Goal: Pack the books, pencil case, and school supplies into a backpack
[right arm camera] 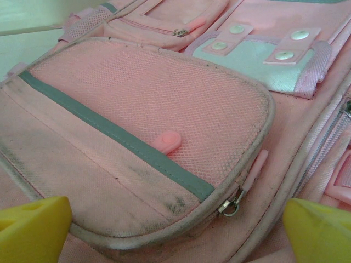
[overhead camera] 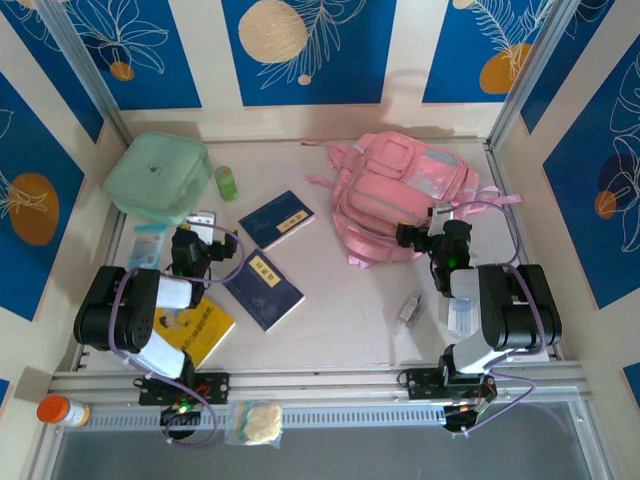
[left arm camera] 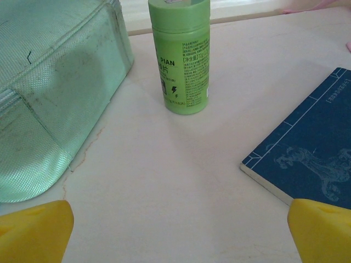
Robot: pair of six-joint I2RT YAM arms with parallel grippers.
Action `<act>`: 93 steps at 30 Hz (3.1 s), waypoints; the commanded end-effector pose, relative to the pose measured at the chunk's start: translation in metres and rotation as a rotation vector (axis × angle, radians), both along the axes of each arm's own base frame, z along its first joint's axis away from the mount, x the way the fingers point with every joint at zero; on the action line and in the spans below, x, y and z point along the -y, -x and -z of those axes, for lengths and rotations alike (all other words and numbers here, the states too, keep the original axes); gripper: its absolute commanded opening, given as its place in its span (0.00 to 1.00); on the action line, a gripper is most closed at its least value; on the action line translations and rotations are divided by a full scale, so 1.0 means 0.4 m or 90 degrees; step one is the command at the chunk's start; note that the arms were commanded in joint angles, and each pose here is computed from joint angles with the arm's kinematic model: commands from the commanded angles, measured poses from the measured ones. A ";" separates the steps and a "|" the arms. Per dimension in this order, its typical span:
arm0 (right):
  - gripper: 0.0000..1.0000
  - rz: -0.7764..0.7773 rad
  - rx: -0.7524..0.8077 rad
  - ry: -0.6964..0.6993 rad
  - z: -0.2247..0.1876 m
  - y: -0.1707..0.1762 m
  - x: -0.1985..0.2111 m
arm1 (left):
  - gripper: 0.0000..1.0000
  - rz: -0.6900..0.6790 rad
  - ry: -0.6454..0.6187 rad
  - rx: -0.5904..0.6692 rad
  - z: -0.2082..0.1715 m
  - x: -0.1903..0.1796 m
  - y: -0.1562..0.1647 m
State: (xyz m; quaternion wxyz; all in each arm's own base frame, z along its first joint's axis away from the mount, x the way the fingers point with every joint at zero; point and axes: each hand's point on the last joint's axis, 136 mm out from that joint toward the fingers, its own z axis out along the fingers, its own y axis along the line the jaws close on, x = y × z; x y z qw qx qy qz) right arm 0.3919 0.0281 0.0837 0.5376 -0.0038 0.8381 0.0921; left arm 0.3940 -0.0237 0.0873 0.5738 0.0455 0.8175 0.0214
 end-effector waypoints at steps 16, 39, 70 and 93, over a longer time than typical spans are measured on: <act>0.99 0.004 0.023 0.007 -0.041 -0.011 0.006 | 0.99 -0.013 -0.001 0.020 -0.027 -0.015 -0.001; 0.99 0.246 -0.124 -0.282 -0.229 0.100 0.130 | 0.99 -0.105 0.251 0.047 -0.243 -0.031 0.077; 0.99 0.162 -0.514 -0.445 -0.055 0.221 -0.147 | 0.99 0.163 0.363 -0.211 -0.191 0.413 0.238; 0.52 0.232 -0.522 -0.382 0.036 0.068 -0.090 | 0.99 0.279 0.308 -0.269 -0.175 0.666 0.228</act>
